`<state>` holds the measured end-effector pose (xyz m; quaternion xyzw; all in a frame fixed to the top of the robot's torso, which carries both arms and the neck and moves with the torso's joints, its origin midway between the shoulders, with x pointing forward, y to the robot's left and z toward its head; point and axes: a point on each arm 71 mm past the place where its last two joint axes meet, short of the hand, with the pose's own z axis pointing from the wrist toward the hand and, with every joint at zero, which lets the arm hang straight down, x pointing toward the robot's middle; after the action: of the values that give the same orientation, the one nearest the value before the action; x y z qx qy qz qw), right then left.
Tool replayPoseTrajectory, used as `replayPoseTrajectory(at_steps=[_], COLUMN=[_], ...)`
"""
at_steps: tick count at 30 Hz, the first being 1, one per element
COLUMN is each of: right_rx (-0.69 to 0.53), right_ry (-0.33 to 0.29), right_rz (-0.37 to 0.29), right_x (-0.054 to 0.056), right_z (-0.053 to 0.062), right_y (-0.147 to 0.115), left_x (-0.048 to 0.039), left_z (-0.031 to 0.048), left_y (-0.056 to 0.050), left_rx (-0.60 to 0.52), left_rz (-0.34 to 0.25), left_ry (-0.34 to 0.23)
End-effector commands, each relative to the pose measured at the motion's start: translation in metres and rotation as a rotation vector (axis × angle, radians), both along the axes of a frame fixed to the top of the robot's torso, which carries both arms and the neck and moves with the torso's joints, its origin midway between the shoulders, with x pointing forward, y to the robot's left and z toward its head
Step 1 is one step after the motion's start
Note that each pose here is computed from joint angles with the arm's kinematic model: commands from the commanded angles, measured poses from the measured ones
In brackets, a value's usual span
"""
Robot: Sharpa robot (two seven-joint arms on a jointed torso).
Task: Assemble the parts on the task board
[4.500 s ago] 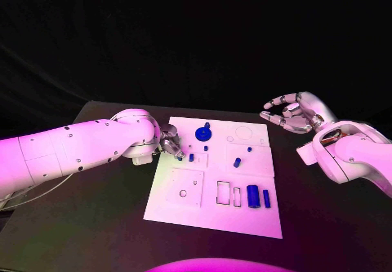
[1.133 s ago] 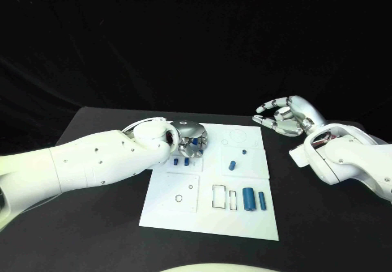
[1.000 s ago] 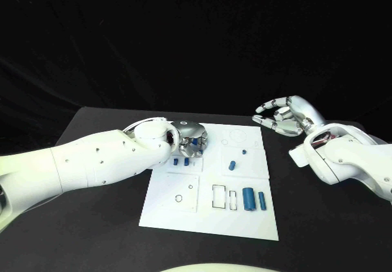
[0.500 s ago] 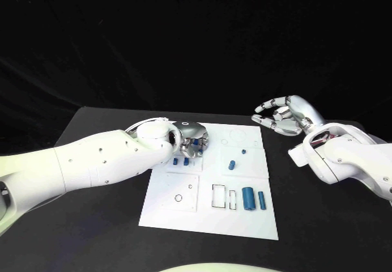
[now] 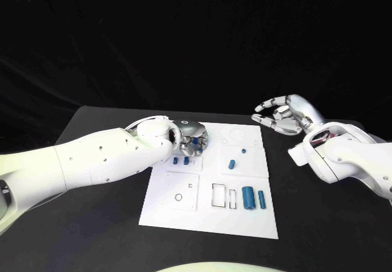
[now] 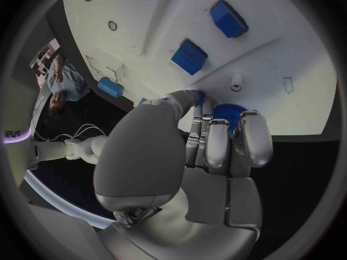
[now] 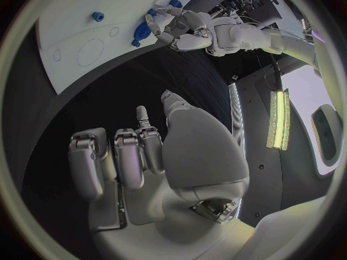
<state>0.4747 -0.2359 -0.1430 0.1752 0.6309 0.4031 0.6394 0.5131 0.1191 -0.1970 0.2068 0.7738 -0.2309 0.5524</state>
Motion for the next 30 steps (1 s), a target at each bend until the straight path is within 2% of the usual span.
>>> replayPoseTrajectory(at_steps=[1, 9, 19, 23, 30], right_rx=[-0.006, -0.006, -0.005, -0.005, -0.006], right_ry=[-0.005, -0.006, -0.008, -0.009, -0.009], right_rz=[0.018, 0.018, 0.016, 0.015, 0.012], right_x=[-0.001, -0.001, -0.001, -0.001, -0.001], right_z=[0.000, 0.000, 0.000, 0.001, 0.001], right_y=[0.002, 0.002, 0.001, 0.001, -0.001], left_x=[-0.0005, -0.0015, -0.0060, -0.0078, -0.0105], left_z=[-0.0087, -0.0124, -0.0112, -0.0081, 0.0044], left_y=[0.002, 0.000, 0.001, 0.004, 0.012], left_rx=[0.055, 0.039, -0.020, -0.050, -0.126], left_rz=[0.012, 0.003, -0.004, 0.000, 0.013], left_ry=[0.041, 0.033, 0.012, 0.001, -0.034])
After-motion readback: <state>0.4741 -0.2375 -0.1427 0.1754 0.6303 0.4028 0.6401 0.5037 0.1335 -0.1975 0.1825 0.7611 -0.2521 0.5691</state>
